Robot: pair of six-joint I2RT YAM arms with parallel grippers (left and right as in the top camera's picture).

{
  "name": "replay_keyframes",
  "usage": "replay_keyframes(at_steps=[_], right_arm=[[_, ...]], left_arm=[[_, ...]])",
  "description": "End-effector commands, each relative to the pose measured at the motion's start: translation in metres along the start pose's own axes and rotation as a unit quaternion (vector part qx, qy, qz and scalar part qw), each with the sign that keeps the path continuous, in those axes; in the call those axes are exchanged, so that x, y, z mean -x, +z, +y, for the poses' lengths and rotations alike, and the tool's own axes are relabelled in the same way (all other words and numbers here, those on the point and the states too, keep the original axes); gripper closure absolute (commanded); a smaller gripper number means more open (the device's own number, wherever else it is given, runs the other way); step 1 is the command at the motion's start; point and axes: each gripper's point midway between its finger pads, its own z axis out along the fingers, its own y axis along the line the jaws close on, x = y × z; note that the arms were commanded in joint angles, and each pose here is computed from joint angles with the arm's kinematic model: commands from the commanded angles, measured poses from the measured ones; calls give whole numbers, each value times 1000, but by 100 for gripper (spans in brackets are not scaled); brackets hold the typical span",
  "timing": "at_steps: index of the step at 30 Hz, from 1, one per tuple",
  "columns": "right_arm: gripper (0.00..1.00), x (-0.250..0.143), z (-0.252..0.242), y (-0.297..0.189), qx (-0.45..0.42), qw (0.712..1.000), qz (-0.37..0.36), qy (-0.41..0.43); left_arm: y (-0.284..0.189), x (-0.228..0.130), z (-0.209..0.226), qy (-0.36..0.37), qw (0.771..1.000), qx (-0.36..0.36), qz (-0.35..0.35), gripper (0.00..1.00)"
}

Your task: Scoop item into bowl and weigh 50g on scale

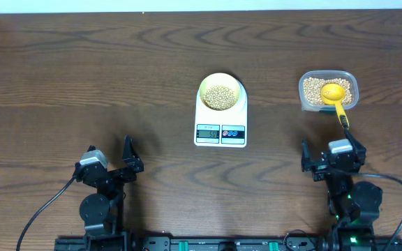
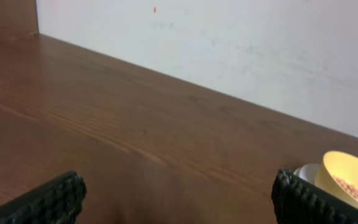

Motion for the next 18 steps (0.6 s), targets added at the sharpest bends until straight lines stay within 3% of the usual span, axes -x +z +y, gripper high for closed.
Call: replay_keyframes(at_steps=[1,18], right_arm=[[1,6,1,-5,-4,1000,-14,-6],[1,15,0,-18,-11,999,-41,-9]], left_arm=[[0,-14,8,-1,1000,17,21,2],[0,-14,8,-1,1000,17,21,2]])
